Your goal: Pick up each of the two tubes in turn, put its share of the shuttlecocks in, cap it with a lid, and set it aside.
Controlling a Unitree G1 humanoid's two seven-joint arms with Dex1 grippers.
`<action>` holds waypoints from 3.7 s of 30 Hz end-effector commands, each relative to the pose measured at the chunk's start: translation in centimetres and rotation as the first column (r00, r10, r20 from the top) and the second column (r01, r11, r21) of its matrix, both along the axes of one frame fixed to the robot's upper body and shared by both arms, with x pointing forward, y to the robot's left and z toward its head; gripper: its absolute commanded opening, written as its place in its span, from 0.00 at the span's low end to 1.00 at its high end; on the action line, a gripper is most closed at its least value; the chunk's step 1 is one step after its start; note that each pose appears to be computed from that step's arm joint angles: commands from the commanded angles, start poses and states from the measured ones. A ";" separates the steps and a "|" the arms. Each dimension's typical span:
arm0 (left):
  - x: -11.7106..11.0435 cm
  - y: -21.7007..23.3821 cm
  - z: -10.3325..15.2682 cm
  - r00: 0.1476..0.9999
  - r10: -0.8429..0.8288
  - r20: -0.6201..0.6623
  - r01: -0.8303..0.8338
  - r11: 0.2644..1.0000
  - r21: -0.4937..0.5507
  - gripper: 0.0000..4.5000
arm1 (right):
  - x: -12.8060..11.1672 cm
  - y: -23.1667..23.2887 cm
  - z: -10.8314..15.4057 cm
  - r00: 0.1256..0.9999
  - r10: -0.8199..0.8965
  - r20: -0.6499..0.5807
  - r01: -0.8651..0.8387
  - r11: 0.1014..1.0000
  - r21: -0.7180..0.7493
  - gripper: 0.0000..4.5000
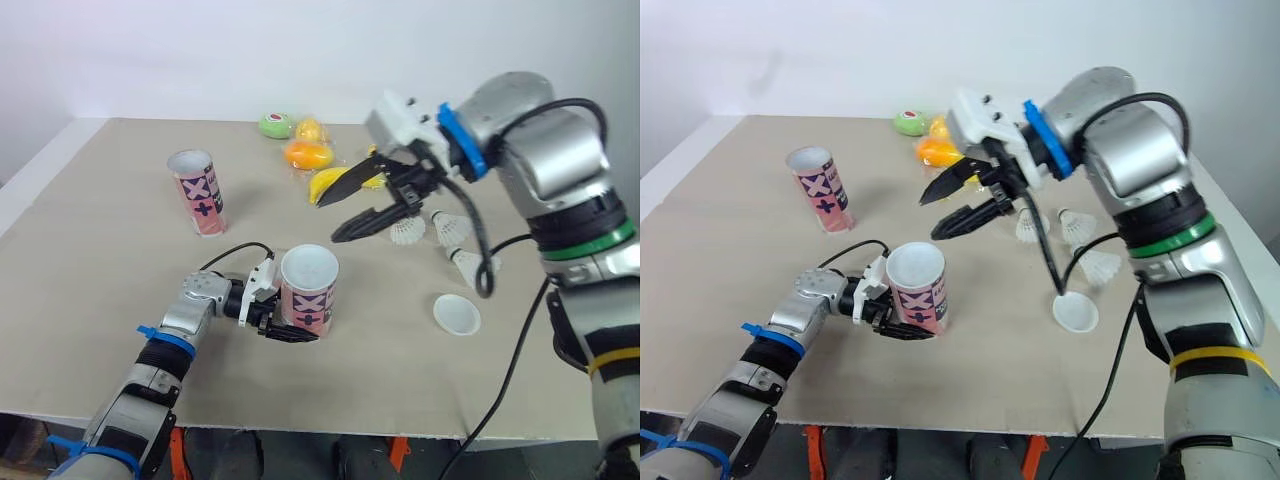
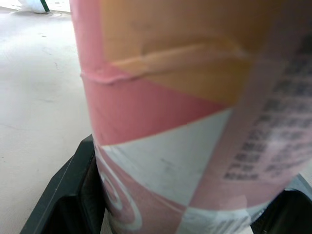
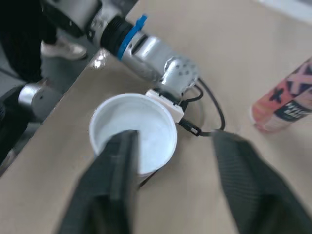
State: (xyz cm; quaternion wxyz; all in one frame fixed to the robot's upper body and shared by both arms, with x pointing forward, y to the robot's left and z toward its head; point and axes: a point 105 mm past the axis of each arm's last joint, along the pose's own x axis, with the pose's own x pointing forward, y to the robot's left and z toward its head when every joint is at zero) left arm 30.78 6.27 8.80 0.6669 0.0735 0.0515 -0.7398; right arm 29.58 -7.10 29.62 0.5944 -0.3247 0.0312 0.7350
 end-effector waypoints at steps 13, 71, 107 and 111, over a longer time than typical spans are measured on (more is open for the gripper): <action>-0.2 -0.1 0.8 1.000 0.006 -0.015 -0.007 0.999 -0.054 1.00 | -3.4 -1.2 -4.0 0.971 -0.225 -0.084 0.238 0.951 0.200 1.00; -4.4 7.6 8.2 0.973 0.186 0.136 -0.169 0.977 -0.129 1.00 | -2.5 4.1 -14.0 0.938 -0.165 -0.305 0.253 0.927 0.278 1.00; -3.2 5.5 7.9 0.979 0.140 0.148 -0.114 0.979 -0.168 1.00 | -2.0 1.4 -10.8 0.928 -0.226 -0.297 0.326 0.879 0.349 0.64; -2.6 4.3 8.6 0.979 0.136 0.150 -0.103 0.972 -0.209 1.00 | 0.0 -3.5 -7.0 0.890 -0.368 -0.269 0.454 0.776 0.438 0.64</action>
